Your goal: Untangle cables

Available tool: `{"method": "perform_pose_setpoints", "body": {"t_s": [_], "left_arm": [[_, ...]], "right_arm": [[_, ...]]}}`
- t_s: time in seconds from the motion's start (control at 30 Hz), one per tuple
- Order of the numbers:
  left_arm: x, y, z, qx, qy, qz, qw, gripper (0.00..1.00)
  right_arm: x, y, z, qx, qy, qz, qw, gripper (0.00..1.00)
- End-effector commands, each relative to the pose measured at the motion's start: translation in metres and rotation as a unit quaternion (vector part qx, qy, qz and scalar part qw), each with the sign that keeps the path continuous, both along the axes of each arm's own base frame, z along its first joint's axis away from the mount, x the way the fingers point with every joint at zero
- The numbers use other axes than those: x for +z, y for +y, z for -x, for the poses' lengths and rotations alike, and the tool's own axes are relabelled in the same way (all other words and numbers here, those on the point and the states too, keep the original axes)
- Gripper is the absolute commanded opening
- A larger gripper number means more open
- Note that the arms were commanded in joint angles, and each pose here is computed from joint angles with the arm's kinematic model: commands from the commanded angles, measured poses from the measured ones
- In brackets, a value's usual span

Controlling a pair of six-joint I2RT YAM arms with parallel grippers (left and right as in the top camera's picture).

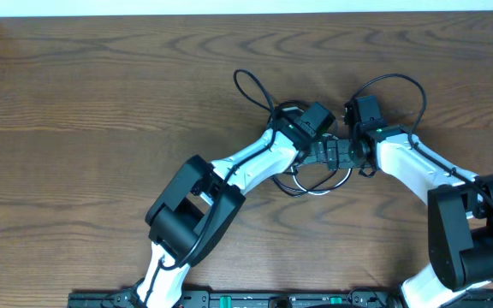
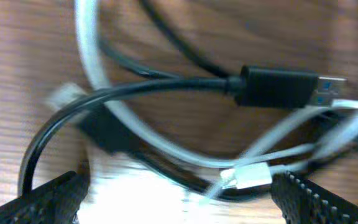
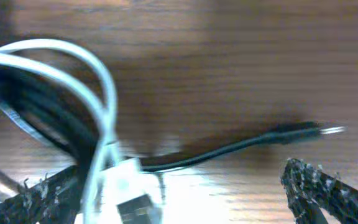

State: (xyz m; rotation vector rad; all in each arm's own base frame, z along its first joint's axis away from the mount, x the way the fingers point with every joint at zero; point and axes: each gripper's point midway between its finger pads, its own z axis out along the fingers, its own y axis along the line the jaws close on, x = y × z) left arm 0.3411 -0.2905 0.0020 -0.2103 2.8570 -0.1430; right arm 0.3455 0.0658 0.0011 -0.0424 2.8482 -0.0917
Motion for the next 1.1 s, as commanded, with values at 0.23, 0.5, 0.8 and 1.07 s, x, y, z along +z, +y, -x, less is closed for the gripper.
{"method": "perform_pose_setpoints", "body": {"t_s": [0.23, 0.5, 0.8, 1.07], "left_arm": [[-0.002, 0.157, -0.009, 0.057, 0.121, -0.200, 0.971, 0.97], [0.031, 0.231, -0.026, 0.140, 0.126, -0.186, 0.964, 0.92], [0.066, 0.318, -0.034, 0.264, 0.115, -0.114, 0.951, 0.92], [0.110, 0.322, -0.048, 0.243, 0.064, 0.040, 0.967, 0.88]], "right_arm": [[0.001, -0.043, 0.003, -0.055, -0.011, 0.112, 0.992, 0.99], [0.000, -0.041, 0.002, -0.055, -0.011, 0.106, 0.993, 0.99], [0.000, -0.040, 0.001, -0.055, -0.014, 0.104, 0.993, 0.99], [0.036, 0.020, -0.024, 0.027, -0.041, -0.047, 0.998, 0.99]]}}
